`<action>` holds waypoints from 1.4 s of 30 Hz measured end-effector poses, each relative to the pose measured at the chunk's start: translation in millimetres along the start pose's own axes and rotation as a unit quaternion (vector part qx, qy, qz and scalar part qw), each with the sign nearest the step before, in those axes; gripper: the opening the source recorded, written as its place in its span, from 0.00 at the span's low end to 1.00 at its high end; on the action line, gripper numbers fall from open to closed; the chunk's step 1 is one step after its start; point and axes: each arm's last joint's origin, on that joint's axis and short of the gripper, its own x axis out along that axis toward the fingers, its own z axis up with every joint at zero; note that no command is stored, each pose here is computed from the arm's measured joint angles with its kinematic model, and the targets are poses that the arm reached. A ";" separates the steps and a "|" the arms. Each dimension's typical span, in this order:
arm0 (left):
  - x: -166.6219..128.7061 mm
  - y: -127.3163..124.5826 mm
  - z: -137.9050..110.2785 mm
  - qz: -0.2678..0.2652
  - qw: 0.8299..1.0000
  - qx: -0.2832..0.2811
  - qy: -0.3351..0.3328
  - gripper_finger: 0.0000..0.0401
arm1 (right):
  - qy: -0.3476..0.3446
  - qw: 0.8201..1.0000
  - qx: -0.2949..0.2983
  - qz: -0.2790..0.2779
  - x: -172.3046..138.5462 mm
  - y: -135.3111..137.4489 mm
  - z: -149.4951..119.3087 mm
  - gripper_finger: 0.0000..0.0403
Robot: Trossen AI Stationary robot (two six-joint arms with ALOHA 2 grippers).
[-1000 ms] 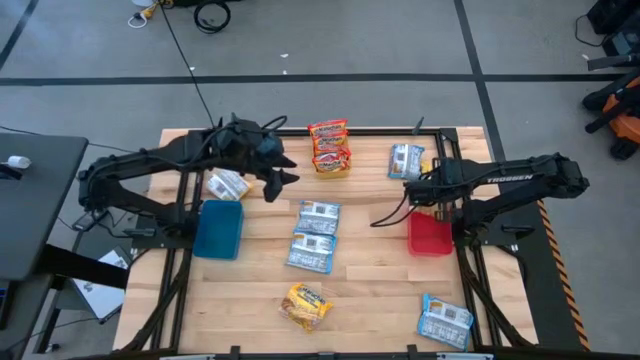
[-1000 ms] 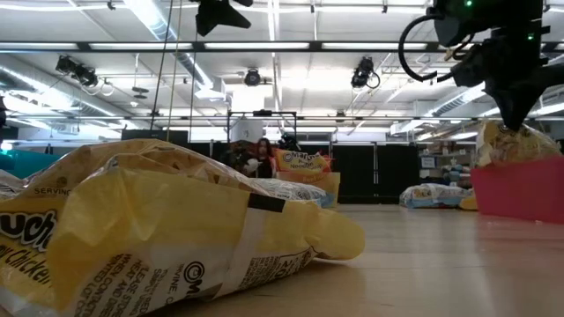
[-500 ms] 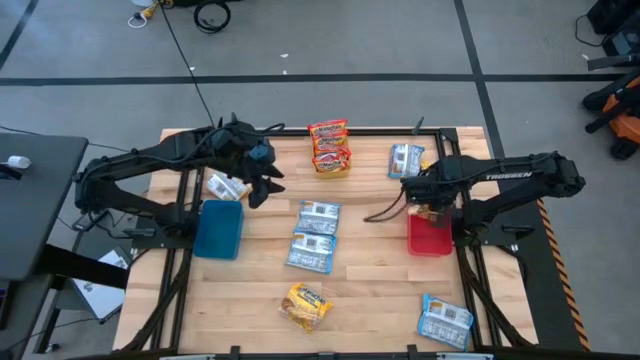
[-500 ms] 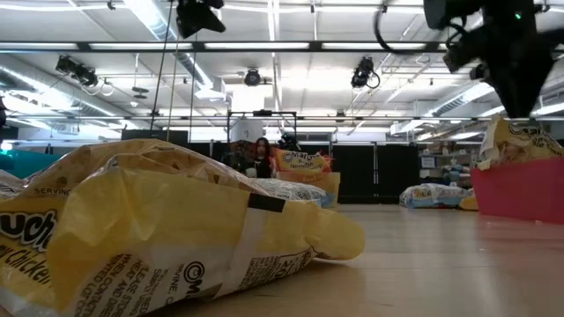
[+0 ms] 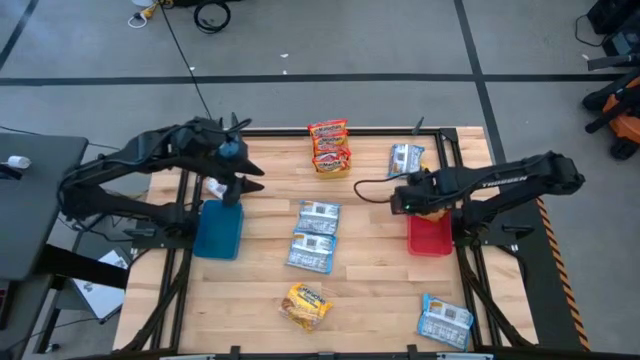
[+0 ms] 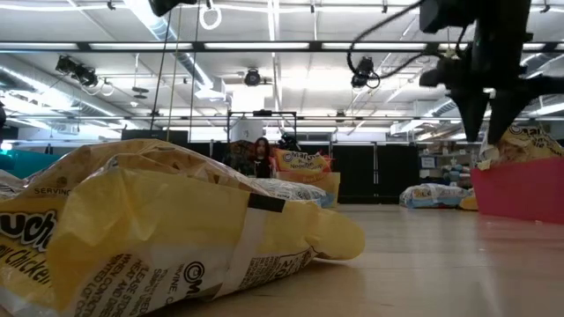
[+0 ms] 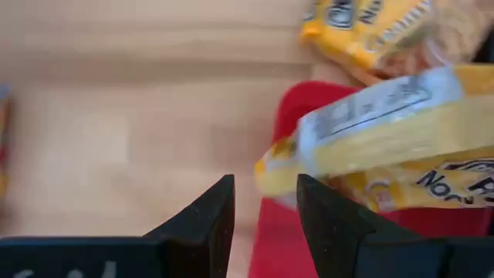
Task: Sort Maruchan noodles
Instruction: Put the top center yellow noodle pack into the red bin
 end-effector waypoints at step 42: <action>-33.2 -38.6 -21.5 -0.077 0.994 0.082 0.004 0.52 | -0.081 0.974 0.128 -0.169 77.0 -9.9 -5.6 0.29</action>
